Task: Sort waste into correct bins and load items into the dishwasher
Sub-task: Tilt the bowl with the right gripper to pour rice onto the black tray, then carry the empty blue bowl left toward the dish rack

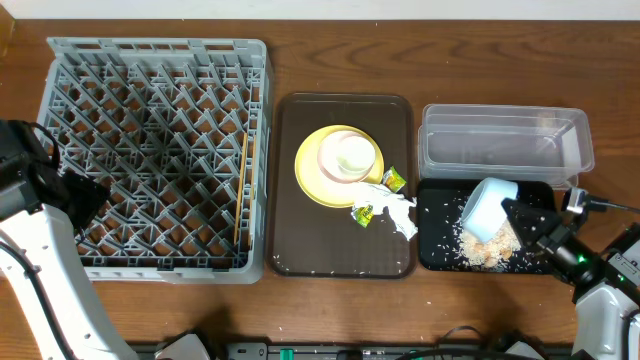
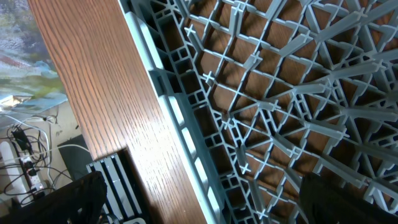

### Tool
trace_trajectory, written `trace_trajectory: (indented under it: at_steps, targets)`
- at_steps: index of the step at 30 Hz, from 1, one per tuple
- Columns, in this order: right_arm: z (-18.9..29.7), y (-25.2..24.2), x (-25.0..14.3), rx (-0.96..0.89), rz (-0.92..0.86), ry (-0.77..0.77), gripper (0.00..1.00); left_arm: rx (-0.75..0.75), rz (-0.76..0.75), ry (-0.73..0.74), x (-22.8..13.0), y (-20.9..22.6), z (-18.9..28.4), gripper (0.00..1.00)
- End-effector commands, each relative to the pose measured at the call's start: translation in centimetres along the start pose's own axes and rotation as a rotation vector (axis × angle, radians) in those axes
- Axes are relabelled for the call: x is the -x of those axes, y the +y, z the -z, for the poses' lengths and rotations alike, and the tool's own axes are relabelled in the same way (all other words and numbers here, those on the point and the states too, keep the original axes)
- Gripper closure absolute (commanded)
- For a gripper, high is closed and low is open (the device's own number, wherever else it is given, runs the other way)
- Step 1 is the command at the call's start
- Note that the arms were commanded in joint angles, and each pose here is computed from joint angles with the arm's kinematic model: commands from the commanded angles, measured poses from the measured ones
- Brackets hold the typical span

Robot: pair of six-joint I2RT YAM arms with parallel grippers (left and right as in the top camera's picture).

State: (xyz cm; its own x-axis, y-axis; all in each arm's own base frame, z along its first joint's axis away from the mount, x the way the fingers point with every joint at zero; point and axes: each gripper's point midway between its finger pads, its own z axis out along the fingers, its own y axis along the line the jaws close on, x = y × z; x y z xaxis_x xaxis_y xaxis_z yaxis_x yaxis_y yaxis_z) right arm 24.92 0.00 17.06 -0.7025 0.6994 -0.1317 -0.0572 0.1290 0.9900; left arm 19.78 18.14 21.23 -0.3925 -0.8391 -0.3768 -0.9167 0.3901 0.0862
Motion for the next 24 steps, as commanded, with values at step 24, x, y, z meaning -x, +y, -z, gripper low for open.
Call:
trace_trajectory:
  at_steps: [24]
  targets:
    - [-0.8,-3.4,1.7,-0.288,0.032,-0.085,0.98,0.000,0.016,0.002,0.0,0.1,0.1,0.00]
